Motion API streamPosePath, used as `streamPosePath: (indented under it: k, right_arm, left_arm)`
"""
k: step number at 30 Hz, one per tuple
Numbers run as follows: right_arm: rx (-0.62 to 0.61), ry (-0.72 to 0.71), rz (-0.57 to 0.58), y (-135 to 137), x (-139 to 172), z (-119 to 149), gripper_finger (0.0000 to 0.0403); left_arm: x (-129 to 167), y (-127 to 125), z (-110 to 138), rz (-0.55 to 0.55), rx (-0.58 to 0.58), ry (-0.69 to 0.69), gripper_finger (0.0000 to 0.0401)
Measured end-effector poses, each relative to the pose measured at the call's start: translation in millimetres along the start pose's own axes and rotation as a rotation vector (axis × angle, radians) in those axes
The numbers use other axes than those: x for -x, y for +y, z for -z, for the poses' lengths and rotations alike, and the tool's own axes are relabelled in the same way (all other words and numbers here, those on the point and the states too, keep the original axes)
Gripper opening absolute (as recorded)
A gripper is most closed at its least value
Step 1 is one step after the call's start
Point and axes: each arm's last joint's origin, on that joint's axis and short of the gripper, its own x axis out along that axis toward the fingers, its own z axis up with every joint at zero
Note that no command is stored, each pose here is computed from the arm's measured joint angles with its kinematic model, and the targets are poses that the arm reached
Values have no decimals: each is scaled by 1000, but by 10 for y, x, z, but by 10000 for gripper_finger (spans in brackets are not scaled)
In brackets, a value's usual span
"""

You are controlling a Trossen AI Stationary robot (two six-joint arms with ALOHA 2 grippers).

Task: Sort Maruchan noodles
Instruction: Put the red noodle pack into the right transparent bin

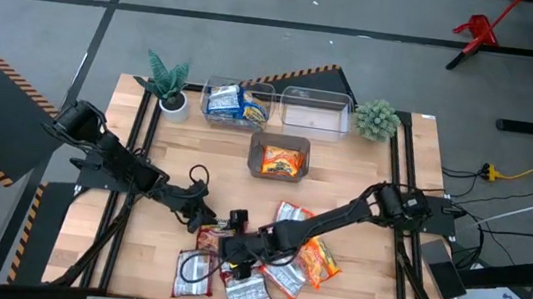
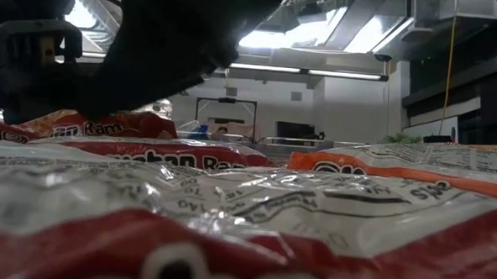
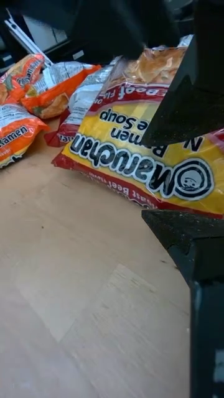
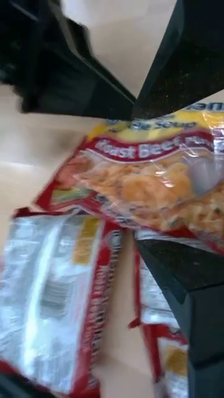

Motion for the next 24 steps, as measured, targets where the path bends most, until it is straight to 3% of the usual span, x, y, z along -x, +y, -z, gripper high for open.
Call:
streamPosePath:
  k: [9, 15, 24]
  right_arm:
    - [50, 31, -8, 58, -212, 142, 317]
    - [59, 46, 110, -17, -243, 162, 317]
    - [65, 93, 161, -213, -291, 207, 309]
  left_arm:
    - [0, 5, 1, -6, 5, -3, 172]
    - [0, 6, 2, -6, 7, -4, 172]
    - [1, 6, -2, -5, 24, -13, 172]
